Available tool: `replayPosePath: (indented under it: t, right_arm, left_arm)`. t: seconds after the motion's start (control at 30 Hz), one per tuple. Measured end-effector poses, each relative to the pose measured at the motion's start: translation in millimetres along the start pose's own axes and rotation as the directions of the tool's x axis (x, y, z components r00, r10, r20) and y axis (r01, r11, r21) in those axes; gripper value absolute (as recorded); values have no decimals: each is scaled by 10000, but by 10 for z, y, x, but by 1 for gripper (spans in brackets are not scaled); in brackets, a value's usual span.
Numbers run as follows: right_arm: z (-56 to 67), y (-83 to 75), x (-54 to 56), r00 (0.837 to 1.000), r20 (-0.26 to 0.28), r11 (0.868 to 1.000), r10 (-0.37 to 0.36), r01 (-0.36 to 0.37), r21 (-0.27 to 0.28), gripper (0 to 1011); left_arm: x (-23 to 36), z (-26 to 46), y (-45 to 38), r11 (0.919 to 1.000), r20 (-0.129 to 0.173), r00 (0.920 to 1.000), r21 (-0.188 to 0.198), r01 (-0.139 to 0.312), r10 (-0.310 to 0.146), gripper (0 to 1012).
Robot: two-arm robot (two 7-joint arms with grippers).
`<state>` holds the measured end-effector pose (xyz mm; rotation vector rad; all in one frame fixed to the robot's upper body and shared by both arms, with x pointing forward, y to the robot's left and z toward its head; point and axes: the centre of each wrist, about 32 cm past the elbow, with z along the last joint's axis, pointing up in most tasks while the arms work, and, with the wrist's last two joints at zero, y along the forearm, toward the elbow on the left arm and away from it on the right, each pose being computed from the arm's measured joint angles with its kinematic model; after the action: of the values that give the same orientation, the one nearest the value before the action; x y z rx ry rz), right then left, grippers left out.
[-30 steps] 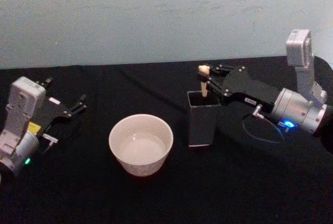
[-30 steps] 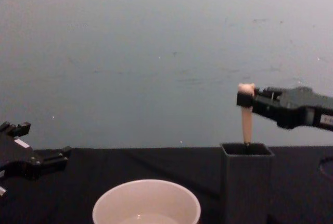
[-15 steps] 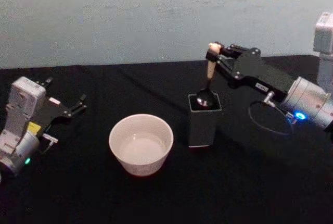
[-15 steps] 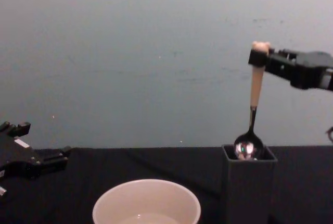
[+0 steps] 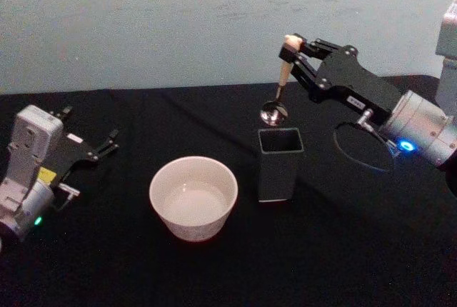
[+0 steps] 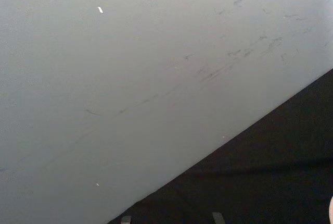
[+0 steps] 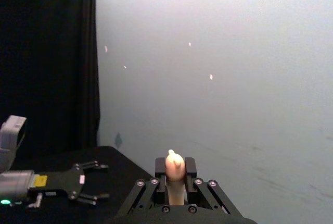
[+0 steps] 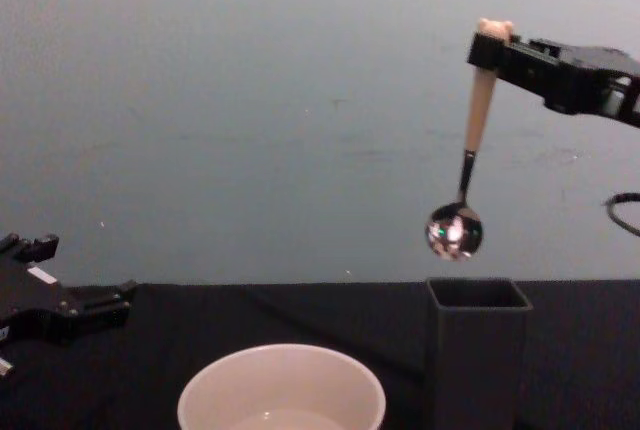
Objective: Pick up the stirring spoon with one hand, stir inside the cup, then place it back in its original position.
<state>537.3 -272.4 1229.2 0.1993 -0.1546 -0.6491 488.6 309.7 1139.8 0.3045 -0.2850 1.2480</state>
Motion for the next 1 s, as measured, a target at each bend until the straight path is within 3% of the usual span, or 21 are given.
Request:
replayPosePath:
  t: [0.33, 0.63, 0.8, 1.0]
  right_arm:
    - [-64, 286, -76, 9971, -187, 9973, 731, -730, 41, 212]
    - [-230, 582, -252, 9858, -597, 9875, 1570, -1573, -8, 212]
    - [-323, 638, -325, 9802, -829, 9834, 1798, -1811, -88, 212]
    - [-518, 656, -411, 9747, -1063, 9787, 1968, -2017, -380, 212]
  left_arm:
    - [0, 0, 0, 10000, 0, 10000, 0, 0, 0, 1001]
    - [0, 0, 0, 10000, 1, 10000, -1, 0, 0, 1001]
    - [0, 0, 0, 10000, 0, 10000, 0, 0, 0, 1001]
    - [0, 0, 0, 10000, 0, 10000, 0, 0, 0, 1001]
